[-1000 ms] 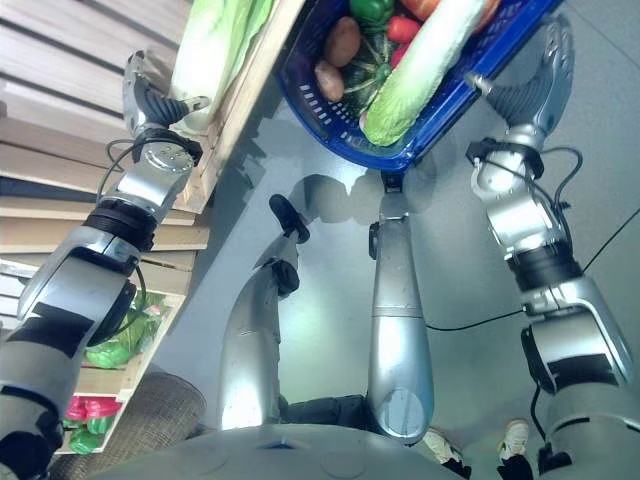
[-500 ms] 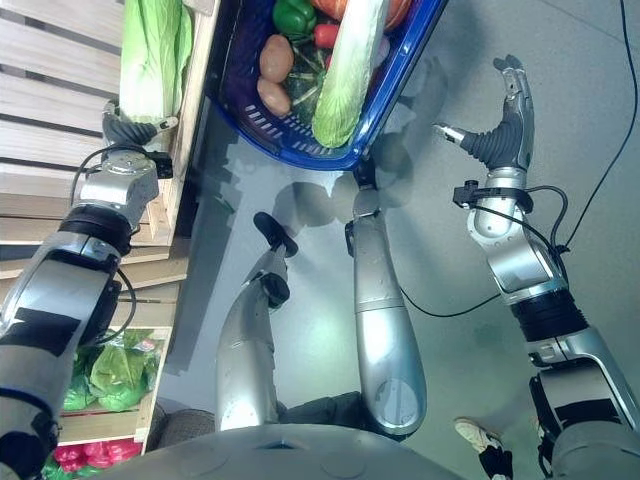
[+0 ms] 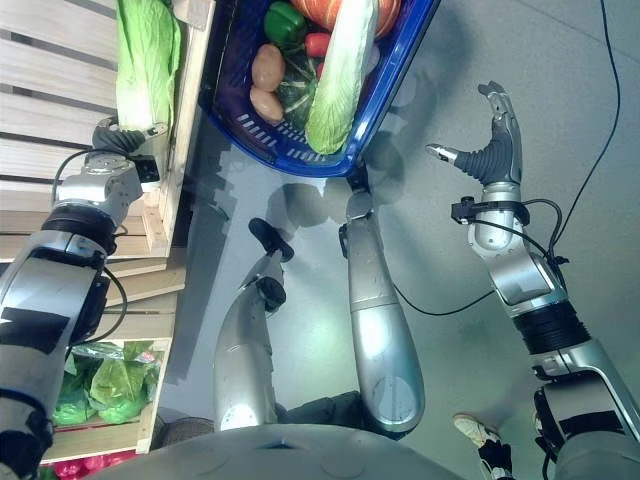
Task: Pick up fruits and vegetables into the basket
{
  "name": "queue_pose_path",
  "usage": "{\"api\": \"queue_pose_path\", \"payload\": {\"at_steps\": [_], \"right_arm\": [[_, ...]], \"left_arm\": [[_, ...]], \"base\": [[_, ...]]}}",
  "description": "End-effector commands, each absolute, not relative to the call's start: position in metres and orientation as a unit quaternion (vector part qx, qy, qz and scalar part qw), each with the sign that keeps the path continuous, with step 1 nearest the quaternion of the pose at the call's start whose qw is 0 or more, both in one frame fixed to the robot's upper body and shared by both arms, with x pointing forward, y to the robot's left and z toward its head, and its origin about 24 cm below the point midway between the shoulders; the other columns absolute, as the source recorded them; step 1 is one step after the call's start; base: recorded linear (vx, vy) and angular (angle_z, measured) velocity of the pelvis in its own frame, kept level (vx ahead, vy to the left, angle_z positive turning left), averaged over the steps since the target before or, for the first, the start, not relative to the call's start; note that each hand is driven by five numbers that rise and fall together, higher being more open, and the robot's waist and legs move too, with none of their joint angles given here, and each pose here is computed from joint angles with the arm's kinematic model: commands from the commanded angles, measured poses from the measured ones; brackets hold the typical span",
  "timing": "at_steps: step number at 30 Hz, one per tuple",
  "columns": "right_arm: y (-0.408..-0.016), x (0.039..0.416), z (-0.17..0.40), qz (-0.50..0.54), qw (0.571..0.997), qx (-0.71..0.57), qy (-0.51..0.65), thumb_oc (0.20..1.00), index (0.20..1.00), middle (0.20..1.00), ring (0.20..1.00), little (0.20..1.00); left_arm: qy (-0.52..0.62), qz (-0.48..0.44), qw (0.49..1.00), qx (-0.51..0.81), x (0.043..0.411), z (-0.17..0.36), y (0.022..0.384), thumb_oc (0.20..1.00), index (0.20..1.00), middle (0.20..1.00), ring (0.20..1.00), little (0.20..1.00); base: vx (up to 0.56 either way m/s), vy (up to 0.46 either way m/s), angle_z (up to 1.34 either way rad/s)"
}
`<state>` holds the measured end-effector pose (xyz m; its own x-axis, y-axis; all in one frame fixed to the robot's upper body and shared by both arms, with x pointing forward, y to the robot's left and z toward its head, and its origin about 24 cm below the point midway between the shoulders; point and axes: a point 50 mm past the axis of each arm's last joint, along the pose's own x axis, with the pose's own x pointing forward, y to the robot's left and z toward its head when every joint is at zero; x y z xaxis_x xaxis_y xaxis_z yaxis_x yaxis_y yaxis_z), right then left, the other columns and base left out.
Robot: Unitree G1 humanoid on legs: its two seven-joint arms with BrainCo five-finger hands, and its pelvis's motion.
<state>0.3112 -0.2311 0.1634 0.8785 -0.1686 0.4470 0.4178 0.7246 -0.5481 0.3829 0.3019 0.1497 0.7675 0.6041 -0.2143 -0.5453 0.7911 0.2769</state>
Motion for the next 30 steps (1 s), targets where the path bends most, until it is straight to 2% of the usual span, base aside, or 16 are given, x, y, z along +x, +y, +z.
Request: {"api": "queue_pose_path", "payload": {"at_steps": [1, 6, 12, 19, 26, 27, 28, 29, 30], "right_arm": [[-0.223, 0.303, 0.161, -0.142, 0.919, -0.306, -0.203, 1.000, 1.000, 1.000, 1.000, 1.000], [-0.222, 0.303, 0.160, -0.138, 0.926, -0.284, -0.207, 1.000, 1.000, 1.000, 1.000, 1.000], [-0.217, 0.305, 0.162, -0.134, 0.928, -0.276, -0.212, 1.000, 1.000, 1.000, 1.000, 1.000], [-0.214, 0.308, 0.164, -0.134, 0.932, -0.263, -0.211, 1.000, 1.000, 1.000, 1.000, 1.000], [-0.206, 0.308, 0.166, -0.122, 0.934, -0.256, -0.217, 1.000, 1.000, 1.000, 1.000, 1.000], [-0.205, 0.309, 0.166, -0.122, 0.934, -0.255, -0.218, 1.000, 1.000, 1.000, 1.000, 1.000], [-0.205, 0.309, 0.167, -0.122, 0.934, -0.255, -0.218, 1.000, 1.000, 1.000, 1.000, 1.000], [-0.204, 0.309, 0.168, -0.122, 0.934, -0.254, -0.220, 1.000, 1.000, 1.000, 1.000, 1.000], [-0.204, 0.308, 0.168, -0.122, 0.933, -0.254, -0.222, 1.000, 1.000, 1.000, 1.000, 1.000]], "left_arm": [[0.265, 0.312, 0.906, 0.110, 0.369, 0.099, 0.299, 1.000, 1.000, 1.000, 1.000, 1.000], [0.296, 0.335, 0.866, 0.225, 0.362, 0.101, 0.312, 1.000, 1.000, 1.000, 1.000, 1.000], [0.315, 0.318, 0.855, 0.261, 0.361, 0.097, 0.309, 1.000, 1.000, 1.000, 1.000, 1.000], [0.322, 0.260, 0.870, 0.270, 0.368, 0.093, 0.296, 1.000, 1.000, 1.000, 1.000, 1.000], [0.333, 0.150, 0.908, 0.207, 0.375, 0.076, 0.260, 1.000, 1.000, 1.000, 1.000, 1.000], [0.324, 0.150, 0.912, 0.200, 0.377, 0.077, 0.256, 0.542, 0.542, 0.542, 0.542, 0.542], [0.320, 0.150, 0.915, 0.196, 0.378, 0.078, 0.255, 0.332, 0.332, 0.332, 0.332, 0.332], [0.308, 0.155, 0.920, 0.188, 0.380, 0.079, 0.252, 0.200, 0.200, 0.200, 0.200, 0.200], [0.294, 0.164, 0.923, 0.184, 0.381, 0.081, 0.250, 0.200, 0.200, 0.200, 0.200, 0.200]], "base": [[0.00, -0.035, -0.01], [0.00, -0.030, 0.01], [0.00, -0.025, -0.06], [0.00, -0.003, -0.01], [0.00, 0.000, 0.00], [0.00, 0.000, 0.00], [0.00, 0.000, 0.00], [0.00, 0.000, 0.00], [0.00, 0.000, 0.00]]}}
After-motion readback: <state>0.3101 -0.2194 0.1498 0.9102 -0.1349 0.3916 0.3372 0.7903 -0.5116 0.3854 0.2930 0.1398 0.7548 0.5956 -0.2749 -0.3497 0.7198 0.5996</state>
